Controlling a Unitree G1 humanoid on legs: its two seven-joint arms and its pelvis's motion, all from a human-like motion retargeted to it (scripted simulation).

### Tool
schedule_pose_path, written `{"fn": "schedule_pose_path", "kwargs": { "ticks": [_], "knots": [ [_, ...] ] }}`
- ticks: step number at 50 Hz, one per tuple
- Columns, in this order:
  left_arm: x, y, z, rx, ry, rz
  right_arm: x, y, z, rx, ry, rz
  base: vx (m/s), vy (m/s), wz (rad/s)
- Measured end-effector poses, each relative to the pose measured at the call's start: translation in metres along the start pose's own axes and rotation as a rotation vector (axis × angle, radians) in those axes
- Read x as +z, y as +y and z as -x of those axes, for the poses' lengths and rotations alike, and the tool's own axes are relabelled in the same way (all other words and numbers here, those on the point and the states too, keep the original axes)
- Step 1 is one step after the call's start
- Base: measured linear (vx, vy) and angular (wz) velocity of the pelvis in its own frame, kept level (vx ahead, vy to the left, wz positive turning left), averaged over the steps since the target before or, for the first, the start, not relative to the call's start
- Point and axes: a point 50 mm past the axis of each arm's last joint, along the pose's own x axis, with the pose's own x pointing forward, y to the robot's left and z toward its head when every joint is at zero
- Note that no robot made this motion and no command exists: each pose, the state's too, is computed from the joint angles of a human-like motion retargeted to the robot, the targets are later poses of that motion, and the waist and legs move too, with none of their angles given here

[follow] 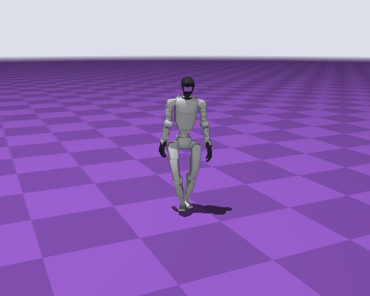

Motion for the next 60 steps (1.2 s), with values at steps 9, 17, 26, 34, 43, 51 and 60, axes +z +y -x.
{"fn": "schedule_pose_path", "kwargs": {
  "ticks": [9, 17, 26, 34, 43, 51, 60],
  "knots": [
    [-0.063, -0.056, 0.008, -0.201, 0.212, 0.198, -0.010, 0.003, -0.002, 0.081, 0.022, -0.130, 0.46, -0.17, 0.09],
    [-0.092, -0.057, 0.014, -0.241, 0.299, 0.269, 0.012, -0.013, 0.005, 0.006, -0.046, -0.064, 0.27, 0.01, 0.20],
    [-0.114, -0.092, 0.027, -0.339, 0.397, 0.339, 0.057, -0.041, 0.021, -0.204, -0.233, 0.093, 0.20, 0.44, 0.57],
    [-0.101, -0.101, 0.028, -0.549, 0.358, 0.261, 0.071, -0.036, 0.027, -0.176, -0.293, 0.125, 0.29, 0.00, -0.55],
    [-0.074, -0.035, 0.009, -0.222, 0.316, 0.162, 0.034, -0.012, 0.006, -0.090, -0.195, 0.007, 0.36, -0.01, 0.12],
    [-0.025, 0.022, 0.002, -0.034, 0.110, 0.224, -0.034, 0.014, -0.012, 0.069, 0.053, -0.078, 0.43, -0.12, 0.13],
    [-0.027, 0.012, 0.001, -0.021, 0.081, 0.220, -0.043, 0.022, -0.012, 0.120, 0.095, -0.096, 0.50, -0.01, -0.25]
  ]
}}
